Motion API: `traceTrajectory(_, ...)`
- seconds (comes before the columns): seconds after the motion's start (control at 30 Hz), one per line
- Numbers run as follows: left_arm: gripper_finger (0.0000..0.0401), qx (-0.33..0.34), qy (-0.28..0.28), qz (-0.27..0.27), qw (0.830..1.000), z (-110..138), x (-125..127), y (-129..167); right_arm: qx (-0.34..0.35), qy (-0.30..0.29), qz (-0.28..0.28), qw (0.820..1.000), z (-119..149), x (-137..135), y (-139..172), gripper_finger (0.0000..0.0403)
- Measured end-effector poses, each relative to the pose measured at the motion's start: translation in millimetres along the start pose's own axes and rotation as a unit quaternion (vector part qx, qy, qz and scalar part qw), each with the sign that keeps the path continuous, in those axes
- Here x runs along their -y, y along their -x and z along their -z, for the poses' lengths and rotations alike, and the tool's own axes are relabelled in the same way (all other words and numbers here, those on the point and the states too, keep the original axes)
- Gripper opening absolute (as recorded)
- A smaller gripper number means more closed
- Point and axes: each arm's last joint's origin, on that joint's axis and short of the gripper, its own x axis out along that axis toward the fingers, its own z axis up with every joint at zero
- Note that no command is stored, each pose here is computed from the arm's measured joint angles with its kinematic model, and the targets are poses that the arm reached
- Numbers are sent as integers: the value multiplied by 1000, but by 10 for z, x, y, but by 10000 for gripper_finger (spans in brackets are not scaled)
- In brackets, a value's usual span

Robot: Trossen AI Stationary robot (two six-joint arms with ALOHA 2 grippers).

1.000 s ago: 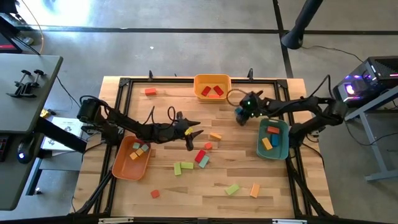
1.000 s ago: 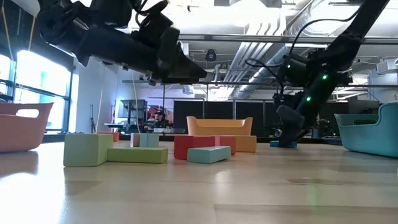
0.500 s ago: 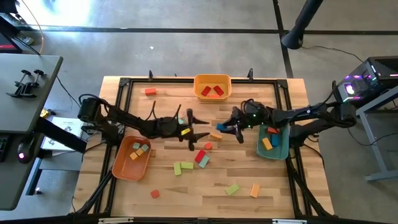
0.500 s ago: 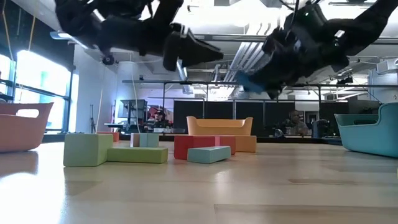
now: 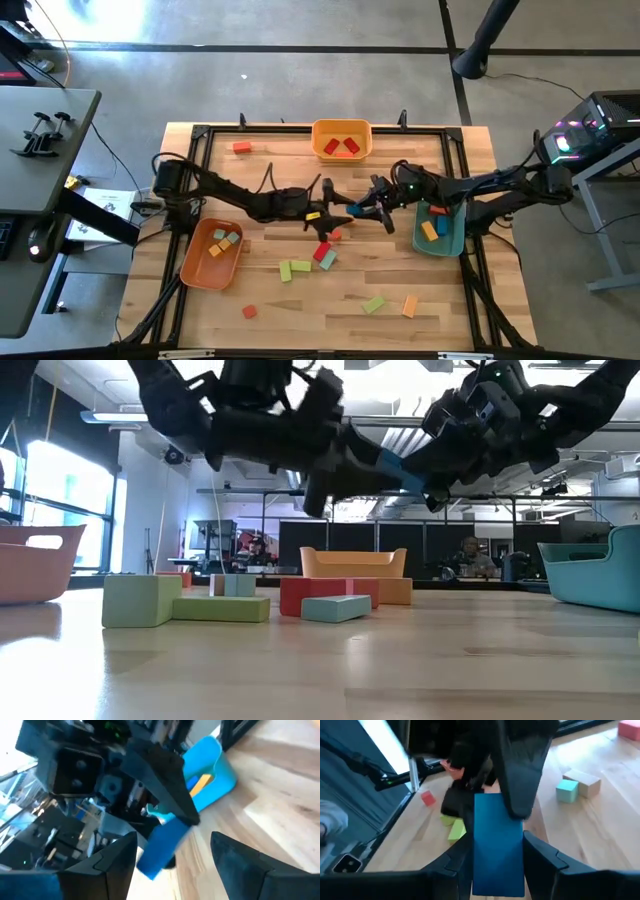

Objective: Sort blocks by size
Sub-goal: Put the blue thin rectangular block into the yellow bin

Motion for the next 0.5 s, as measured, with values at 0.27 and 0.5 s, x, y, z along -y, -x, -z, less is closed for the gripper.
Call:
traceTrajectory(0.27, 203, -8, -4, -1, 1000, 36, 6, -100, -25, -31, 19, 999, 89, 97, -48, 128)
traceTrajectory(0.5, 140, -22, 14, 27, 999, 130, 7, -106, -33, -47, 20, 998, 143, 135, -99, 129)
